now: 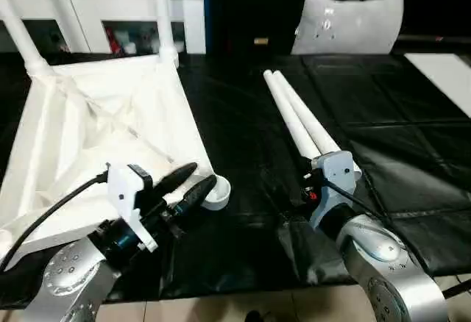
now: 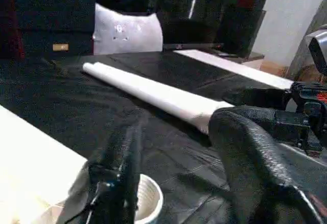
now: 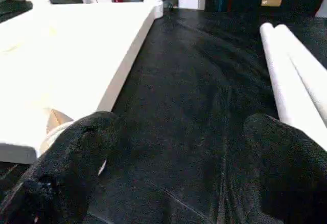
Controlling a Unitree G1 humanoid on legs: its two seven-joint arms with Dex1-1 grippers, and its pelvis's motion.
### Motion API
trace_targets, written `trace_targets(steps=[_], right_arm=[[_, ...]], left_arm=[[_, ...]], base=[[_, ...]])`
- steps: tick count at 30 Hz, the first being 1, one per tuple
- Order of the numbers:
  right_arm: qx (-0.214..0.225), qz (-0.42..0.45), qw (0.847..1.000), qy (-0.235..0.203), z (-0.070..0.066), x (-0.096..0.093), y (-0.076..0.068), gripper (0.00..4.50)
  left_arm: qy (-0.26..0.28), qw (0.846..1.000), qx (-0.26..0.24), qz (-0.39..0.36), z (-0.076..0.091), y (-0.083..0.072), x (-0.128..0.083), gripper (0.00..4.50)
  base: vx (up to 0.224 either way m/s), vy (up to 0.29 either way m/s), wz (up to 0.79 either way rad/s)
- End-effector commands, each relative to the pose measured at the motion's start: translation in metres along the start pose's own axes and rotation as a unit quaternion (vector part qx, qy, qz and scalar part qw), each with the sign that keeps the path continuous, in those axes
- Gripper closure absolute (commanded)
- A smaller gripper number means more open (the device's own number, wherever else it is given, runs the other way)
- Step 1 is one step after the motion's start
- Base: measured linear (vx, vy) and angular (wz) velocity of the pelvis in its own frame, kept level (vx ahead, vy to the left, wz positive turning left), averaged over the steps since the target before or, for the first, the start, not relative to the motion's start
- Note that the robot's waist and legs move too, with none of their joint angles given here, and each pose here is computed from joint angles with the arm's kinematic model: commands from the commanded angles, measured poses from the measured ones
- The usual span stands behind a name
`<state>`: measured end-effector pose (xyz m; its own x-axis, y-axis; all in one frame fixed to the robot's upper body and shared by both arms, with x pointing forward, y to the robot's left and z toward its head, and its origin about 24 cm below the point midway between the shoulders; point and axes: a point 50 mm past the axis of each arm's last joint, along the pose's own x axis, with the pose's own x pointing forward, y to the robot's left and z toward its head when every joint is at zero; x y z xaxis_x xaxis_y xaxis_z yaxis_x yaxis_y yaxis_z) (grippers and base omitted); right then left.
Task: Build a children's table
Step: Rotate table base
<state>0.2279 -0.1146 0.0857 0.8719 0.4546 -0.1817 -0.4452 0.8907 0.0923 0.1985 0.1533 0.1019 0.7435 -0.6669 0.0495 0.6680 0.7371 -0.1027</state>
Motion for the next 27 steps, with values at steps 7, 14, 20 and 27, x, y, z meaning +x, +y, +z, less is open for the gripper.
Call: trace_targets(steps=[7,14,20,27], right_arm=[[-0.012,-0.012,1.0,0.008,-0.003,-0.001,-0.004,0.0],[0.006,-0.094,0.995,0.039,-0.009,-0.003,-0.018,0.0],[0.026,-0.09,0.995,0.035,-0.008,-0.002,-0.018,0.0],[0.006,-0.053,0.998,0.029,0.002,0.001,-0.011,0.0]], left_arm=[[0.004,1.0,0.011,0.026,-0.006,0.002,0.007,1.4],[0.005,0.982,-0.005,0.187,-0.01,0.013,0.02,1.14],[0.019,0.978,0.008,0.209,-0.016,0.008,0.022,1.14],[0.019,0.961,0.01,0.275,-0.011,0.016,0.017,1.14]], base=[[0.0,0.0,0.0],[0.0,0.0,0.0],[0.015,-0.017,-0.29],[0.007,-0.008,-0.09]])
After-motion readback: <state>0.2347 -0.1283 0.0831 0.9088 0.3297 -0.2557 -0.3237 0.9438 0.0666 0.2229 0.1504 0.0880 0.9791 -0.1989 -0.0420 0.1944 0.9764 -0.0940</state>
